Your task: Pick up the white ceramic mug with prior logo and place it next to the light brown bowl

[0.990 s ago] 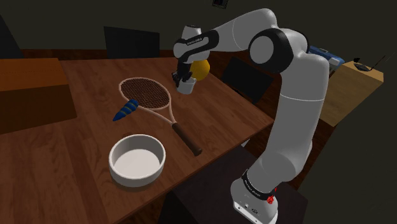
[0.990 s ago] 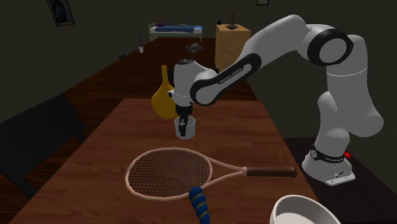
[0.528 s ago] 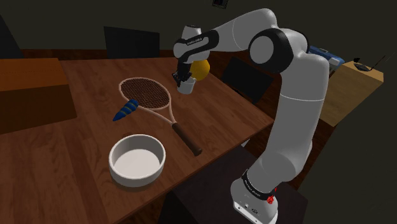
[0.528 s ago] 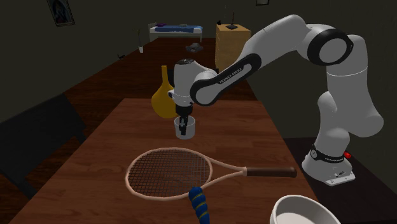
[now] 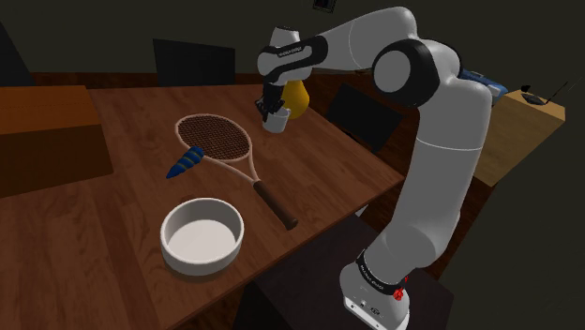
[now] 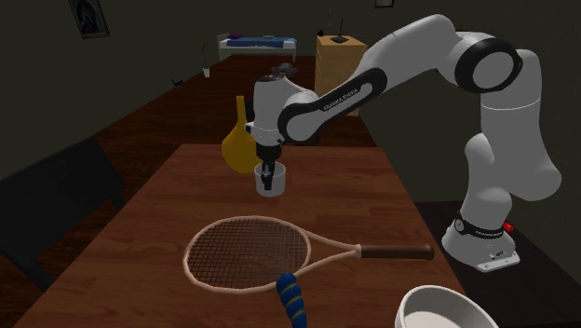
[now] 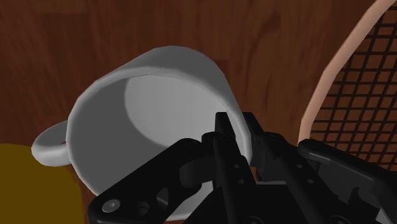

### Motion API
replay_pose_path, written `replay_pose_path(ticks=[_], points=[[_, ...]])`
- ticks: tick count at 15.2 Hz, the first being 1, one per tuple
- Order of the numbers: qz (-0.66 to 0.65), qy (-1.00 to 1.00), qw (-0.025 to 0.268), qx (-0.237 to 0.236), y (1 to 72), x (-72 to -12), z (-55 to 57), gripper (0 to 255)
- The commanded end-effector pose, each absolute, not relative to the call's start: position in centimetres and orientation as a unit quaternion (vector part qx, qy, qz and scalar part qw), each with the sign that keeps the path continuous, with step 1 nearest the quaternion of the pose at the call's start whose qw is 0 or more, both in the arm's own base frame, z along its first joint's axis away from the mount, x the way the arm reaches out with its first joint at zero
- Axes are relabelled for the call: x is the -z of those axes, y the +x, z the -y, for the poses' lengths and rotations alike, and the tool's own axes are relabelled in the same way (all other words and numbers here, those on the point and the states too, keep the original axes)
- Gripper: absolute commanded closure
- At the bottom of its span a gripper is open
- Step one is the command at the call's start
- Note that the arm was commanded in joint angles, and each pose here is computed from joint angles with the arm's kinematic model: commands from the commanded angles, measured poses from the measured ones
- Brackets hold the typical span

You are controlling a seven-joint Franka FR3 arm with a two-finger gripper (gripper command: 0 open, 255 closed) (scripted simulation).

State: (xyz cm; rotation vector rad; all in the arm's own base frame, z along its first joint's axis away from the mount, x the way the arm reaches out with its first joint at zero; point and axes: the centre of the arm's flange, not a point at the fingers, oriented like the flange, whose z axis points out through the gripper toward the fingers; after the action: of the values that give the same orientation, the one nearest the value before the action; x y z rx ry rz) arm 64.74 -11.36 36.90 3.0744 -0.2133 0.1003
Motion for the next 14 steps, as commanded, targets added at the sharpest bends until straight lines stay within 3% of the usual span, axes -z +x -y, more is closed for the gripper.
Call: replay_pose_path(ticks=[1,14], points=[[0.069,0.997,0.029,-0.032,64.7,-38.0,11.3,255],[0.069,0.997,0.029,-0.032,64.7,-44.9,11.3,255]])
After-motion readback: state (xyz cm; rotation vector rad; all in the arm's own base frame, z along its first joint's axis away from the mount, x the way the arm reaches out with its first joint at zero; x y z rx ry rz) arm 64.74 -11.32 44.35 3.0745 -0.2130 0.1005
